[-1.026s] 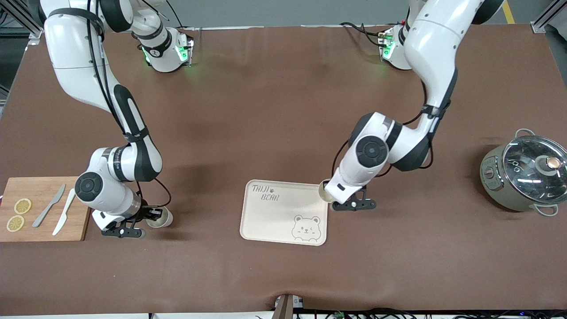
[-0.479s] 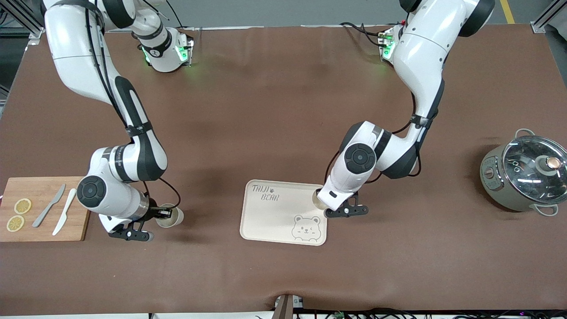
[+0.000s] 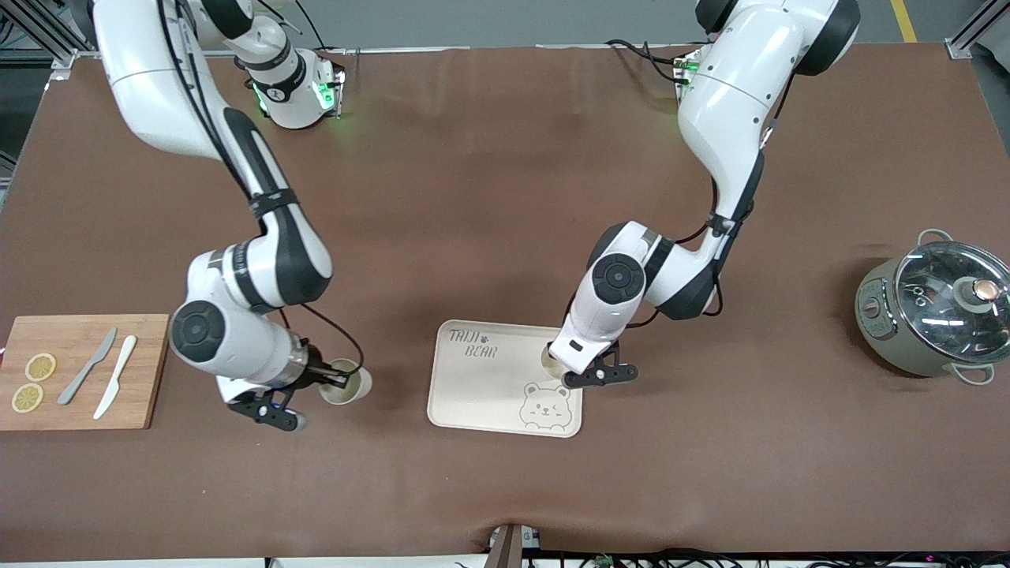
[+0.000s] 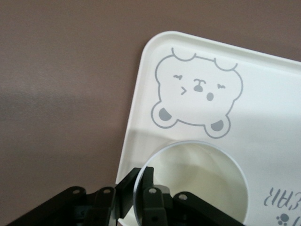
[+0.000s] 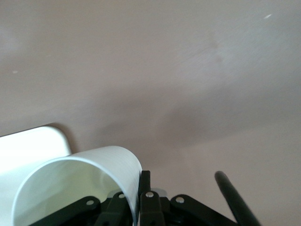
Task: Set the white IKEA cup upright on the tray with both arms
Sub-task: 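Lower the left cup onto the tray while the right gripper carries its cup over, then set the right gripper's cup upright on the tray beside the other cup, then open the left gripper and raise it away from the cup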
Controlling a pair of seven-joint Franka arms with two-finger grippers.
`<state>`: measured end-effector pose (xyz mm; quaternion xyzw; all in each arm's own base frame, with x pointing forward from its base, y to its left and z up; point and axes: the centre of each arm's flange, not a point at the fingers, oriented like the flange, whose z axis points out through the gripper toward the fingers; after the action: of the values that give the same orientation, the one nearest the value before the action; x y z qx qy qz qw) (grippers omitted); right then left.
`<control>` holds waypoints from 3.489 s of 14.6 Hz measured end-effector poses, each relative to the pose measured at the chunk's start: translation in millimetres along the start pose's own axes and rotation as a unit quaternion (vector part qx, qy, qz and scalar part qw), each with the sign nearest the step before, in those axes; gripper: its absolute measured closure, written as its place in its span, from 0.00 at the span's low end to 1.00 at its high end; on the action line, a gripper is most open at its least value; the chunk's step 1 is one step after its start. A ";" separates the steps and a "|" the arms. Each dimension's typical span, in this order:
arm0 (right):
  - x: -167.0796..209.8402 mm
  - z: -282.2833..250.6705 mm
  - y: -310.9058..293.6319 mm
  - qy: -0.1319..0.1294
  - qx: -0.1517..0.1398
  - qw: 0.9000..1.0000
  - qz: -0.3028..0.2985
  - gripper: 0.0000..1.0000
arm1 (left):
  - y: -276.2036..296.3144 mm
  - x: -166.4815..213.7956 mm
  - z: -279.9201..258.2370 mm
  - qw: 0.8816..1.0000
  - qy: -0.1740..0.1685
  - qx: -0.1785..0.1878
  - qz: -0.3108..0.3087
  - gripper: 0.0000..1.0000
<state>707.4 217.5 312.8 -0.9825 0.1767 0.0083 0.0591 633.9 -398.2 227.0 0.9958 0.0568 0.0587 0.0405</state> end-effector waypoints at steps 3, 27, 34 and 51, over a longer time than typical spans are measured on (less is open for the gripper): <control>-29.2 -3.4 -43.4 0.005 0.007 1.000 0.030 0.96 | 3.1 0.2 -1.3 1.000 0.002 -0.002 -0.003 0.92; -109.4 117.3 -142.2 0.041 0.043 0.996 0.071 0.96 | -0.8 2.6 7.7 1.000 0.011 0.005 0.000 0.64; -110.2 123.0 -142.8 0.045 0.044 0.996 0.070 0.96 | 3.1 8.6 -6.9 1.000 0.016 0.002 -0.012 0.00; -102.4 110.3 -142.5 0.055 0.040 0.995 0.069 0.00 | -93.3 72.1 -148.0 0.999 -0.003 0.046 0.000 0.00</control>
<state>661.5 398.7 223.2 -0.9639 0.2468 -0.0485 0.0880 677.0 -286.4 373.4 0.9968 0.0594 0.0534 -0.0053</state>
